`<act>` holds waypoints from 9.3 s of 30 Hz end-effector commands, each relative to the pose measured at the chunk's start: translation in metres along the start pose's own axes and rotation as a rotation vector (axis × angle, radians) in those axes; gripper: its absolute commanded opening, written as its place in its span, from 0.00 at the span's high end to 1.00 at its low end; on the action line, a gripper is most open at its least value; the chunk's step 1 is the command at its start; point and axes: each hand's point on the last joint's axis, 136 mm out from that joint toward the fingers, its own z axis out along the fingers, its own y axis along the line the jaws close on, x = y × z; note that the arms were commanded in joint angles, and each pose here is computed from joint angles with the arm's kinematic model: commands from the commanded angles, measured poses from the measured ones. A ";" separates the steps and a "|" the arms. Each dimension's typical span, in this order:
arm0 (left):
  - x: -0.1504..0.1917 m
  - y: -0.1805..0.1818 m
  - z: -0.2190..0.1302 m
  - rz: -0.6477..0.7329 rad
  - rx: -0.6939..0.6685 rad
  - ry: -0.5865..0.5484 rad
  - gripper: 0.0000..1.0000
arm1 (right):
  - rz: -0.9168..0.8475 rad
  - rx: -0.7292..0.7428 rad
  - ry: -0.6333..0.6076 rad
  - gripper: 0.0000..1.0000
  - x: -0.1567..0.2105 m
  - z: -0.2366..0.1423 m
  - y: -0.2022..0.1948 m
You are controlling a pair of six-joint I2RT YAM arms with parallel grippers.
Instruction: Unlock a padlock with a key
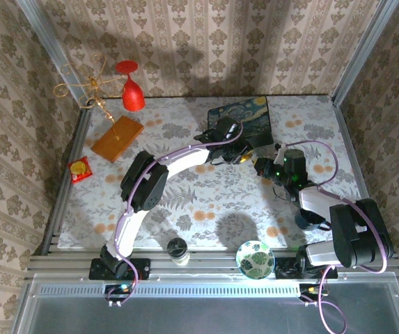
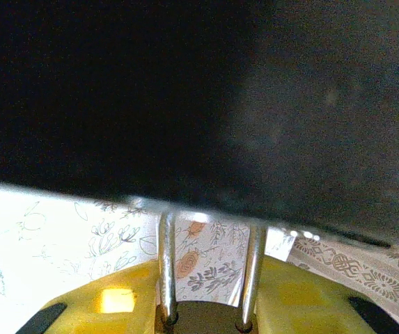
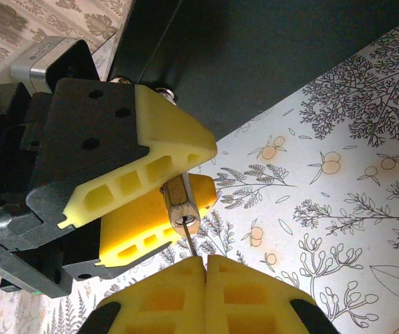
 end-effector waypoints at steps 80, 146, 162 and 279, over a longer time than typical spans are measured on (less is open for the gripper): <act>0.033 0.021 0.015 -0.061 -0.070 0.125 1.00 | 0.008 0.001 -0.076 1.00 -0.032 0.015 0.030; 0.013 0.121 0.013 0.093 -0.362 -0.060 0.36 | -0.024 0.172 -0.095 1.00 -0.024 -0.056 0.008; -0.010 0.054 -0.115 0.436 0.163 -0.199 0.31 | 0.124 -0.050 -0.088 1.00 -0.032 -0.044 0.048; 0.130 -0.042 -0.232 1.292 0.538 0.439 1.00 | -0.374 -0.690 0.127 0.52 0.001 -0.127 0.196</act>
